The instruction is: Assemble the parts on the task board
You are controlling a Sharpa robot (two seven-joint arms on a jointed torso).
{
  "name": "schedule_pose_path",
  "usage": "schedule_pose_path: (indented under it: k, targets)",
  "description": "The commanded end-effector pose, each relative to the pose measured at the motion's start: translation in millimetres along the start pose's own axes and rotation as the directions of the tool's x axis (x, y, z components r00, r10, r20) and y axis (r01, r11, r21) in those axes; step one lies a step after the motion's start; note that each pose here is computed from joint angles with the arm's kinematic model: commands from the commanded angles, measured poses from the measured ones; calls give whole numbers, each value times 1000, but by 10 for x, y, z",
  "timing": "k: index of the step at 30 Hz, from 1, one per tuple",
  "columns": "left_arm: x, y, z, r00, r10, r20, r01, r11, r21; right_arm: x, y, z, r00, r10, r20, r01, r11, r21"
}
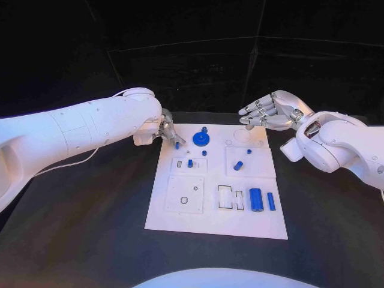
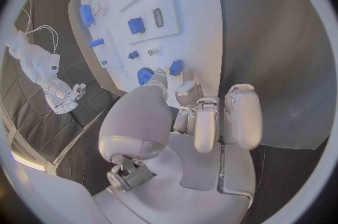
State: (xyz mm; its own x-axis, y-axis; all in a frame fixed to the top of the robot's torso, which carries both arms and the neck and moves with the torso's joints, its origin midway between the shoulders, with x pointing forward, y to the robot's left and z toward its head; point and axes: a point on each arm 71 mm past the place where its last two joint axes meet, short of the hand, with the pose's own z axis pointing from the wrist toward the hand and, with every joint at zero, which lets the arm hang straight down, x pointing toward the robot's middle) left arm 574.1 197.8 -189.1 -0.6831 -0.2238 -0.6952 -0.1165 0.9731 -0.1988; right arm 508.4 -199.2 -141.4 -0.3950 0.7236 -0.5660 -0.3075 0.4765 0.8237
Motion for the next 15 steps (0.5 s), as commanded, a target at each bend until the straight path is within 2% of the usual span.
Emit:
schedule_pose_path:
  k: [1, 15]
  targets:
    - [12, -9, 0, 1000, 18, -19, -18, 1000, 9, -1, 19, 5, 1000, -1, -3, 1, 1000, -11]
    - [8, -28, -1, 1000, 3, 7, -3, 1000, 24, 1, 19, 10, 1000, -1, -4, 1, 1000, -11]
